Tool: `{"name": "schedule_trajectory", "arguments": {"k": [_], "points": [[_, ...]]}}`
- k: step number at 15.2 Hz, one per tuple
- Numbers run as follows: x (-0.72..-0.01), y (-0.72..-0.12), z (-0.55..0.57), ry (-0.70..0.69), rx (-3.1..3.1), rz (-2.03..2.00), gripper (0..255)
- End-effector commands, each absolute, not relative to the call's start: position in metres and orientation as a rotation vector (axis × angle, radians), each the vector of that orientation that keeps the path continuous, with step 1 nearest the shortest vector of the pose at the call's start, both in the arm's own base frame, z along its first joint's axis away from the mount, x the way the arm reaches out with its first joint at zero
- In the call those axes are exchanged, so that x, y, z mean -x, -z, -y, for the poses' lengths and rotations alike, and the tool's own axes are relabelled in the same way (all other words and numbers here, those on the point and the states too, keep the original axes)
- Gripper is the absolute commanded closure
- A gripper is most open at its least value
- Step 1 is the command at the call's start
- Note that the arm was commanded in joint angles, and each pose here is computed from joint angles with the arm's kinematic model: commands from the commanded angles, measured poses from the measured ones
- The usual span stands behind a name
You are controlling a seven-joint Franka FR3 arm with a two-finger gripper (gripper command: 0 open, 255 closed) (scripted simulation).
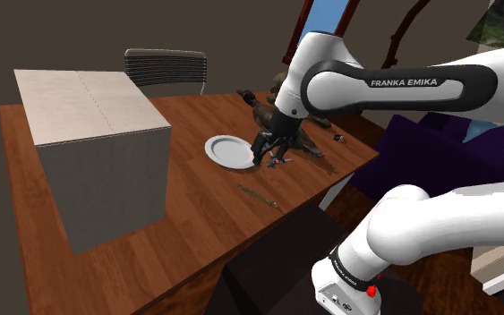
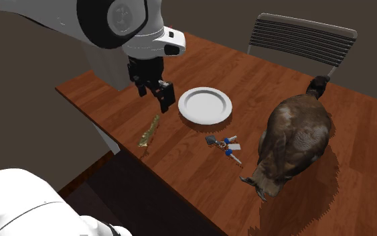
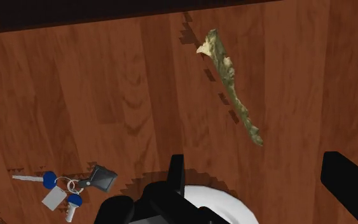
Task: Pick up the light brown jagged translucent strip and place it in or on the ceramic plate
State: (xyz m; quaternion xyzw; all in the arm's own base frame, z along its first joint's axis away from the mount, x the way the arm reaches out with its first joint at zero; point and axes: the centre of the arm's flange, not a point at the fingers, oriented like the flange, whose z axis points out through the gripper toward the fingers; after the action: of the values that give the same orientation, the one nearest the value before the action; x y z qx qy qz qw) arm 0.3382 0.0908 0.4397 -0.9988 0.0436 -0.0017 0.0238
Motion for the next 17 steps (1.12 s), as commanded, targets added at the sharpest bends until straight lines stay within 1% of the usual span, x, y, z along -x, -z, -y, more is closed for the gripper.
{"name": "schedule_trajectory", "arguments": {"k": [1,4,12,17], "points": [[-0.34,-0.415,-0.099,-0.023,3.099,-0.136,0],[-0.34,-0.378,-0.114,-0.066,3.11,-0.135,0],[-0.338,-0.337,-0.115,-0.068,3.11,-0.135,0],[-0.338,-0.337,-0.115,-0.068,3.11,-0.135,0]]}}
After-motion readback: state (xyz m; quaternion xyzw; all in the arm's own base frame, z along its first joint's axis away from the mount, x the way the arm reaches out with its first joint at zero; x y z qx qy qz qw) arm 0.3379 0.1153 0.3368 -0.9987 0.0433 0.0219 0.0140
